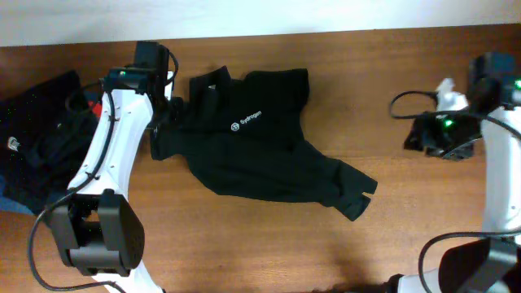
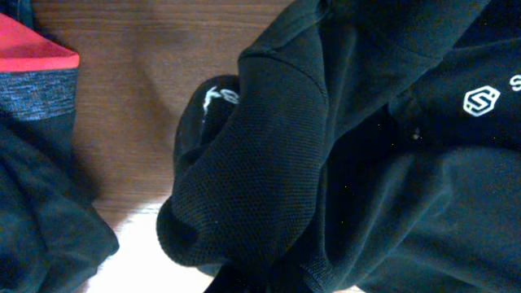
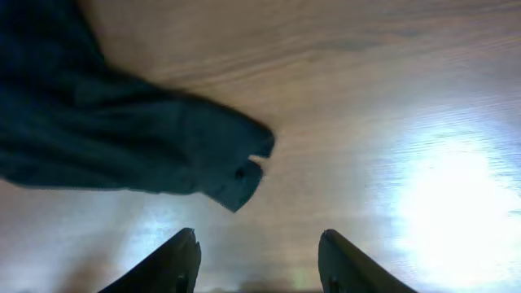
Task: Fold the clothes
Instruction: 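Grasp the shirt's left side with the left gripper, right gripper the right side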
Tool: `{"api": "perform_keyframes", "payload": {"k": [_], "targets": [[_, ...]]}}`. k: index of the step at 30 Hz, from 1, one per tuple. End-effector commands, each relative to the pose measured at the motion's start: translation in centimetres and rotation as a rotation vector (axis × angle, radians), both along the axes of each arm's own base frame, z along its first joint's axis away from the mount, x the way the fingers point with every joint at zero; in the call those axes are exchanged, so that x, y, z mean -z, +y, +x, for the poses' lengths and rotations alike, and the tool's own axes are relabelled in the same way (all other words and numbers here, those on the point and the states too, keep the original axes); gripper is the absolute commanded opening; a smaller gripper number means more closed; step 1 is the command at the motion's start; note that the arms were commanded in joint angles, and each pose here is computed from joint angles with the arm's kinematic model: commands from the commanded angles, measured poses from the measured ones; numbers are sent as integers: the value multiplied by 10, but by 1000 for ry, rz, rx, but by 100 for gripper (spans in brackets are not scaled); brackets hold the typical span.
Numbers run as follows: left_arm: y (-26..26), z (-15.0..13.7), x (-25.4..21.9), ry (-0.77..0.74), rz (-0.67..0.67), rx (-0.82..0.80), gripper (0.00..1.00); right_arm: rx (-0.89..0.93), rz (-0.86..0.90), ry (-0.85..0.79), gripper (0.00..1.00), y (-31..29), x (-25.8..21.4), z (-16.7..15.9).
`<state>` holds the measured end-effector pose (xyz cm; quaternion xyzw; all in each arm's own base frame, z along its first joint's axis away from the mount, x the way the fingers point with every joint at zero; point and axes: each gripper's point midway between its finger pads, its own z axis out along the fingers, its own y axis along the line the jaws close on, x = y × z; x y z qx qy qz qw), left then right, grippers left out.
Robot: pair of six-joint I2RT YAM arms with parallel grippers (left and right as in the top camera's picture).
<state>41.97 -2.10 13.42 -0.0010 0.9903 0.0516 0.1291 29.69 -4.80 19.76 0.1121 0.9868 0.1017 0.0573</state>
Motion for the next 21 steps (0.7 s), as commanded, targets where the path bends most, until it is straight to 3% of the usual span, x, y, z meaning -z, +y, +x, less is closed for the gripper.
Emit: {"api": "perform_keyframes", "payload": {"k": [1,8,10,11,13,21], "targets": [[1,-1,3,9,5,-15,0,-145,48,45,53,38,29,-6],[2,-2,3,14,5,-15,0,-328,21,-60,52,89,108,16],[2,-2,3,14,5,-15,0,-366,21,-70,42,101,129,15],[2,-2,3,14,5,-15,0,-386,28,-53,31,108,140,11],[2,-2,3,13,5,-15,0,-411,38,-2,20,116,152,2],[2,-2,3,13,5,-15,0,-412,29,159,17,123,196,-13]]}}
